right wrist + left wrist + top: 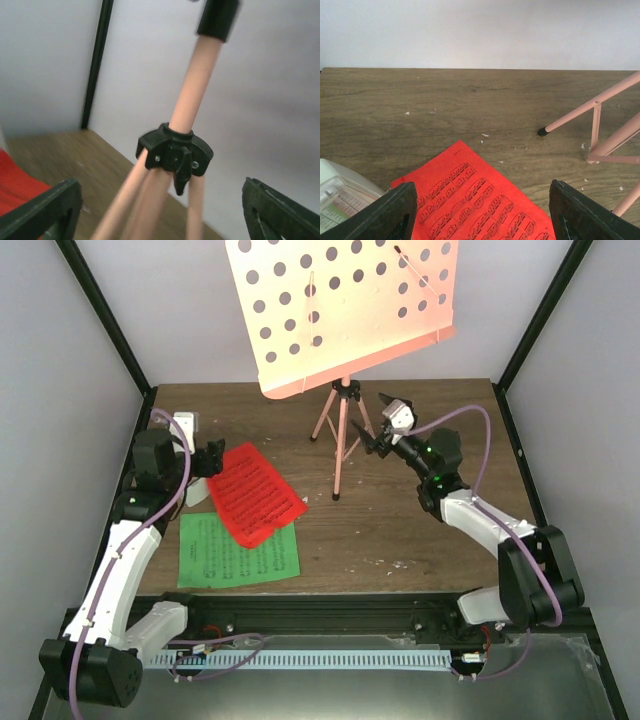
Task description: Pack up the instrument practice props
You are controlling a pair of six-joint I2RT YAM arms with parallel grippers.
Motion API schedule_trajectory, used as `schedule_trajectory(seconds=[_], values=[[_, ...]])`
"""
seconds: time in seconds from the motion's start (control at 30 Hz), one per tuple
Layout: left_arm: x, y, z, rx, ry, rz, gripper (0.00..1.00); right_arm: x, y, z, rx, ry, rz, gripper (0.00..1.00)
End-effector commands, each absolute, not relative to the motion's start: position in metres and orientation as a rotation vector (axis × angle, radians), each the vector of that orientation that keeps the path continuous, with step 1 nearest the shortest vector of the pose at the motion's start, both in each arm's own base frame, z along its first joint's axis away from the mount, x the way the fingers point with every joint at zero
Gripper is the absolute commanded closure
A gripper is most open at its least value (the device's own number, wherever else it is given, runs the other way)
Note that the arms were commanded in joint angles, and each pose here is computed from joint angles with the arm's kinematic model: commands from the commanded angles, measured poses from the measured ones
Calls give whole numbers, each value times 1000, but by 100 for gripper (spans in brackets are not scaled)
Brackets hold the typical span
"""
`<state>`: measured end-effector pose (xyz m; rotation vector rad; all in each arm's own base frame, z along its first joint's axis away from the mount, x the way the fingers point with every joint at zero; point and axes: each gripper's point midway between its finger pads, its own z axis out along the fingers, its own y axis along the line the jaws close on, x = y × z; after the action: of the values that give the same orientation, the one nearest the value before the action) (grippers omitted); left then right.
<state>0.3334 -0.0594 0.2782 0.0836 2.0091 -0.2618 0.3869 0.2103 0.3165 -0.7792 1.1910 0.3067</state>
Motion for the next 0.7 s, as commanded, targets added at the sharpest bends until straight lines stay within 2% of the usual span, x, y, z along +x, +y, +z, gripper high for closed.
schedule_trajectory(seconds=[0.0,0.37,0.5,0.67], values=[[335,-62,275,85,2012,-280,27,379,199,348,-461,1265,641,8],[336,-62,273,82,2017,-276,27,394,211,322,156,1597,1466,14],[336,-63,273,84,2018,-283,27,397,212,326,315,1601,1619,15],[336,-63,273,86,2017,-282,27,411,216,326,402,1635,1675,15]])
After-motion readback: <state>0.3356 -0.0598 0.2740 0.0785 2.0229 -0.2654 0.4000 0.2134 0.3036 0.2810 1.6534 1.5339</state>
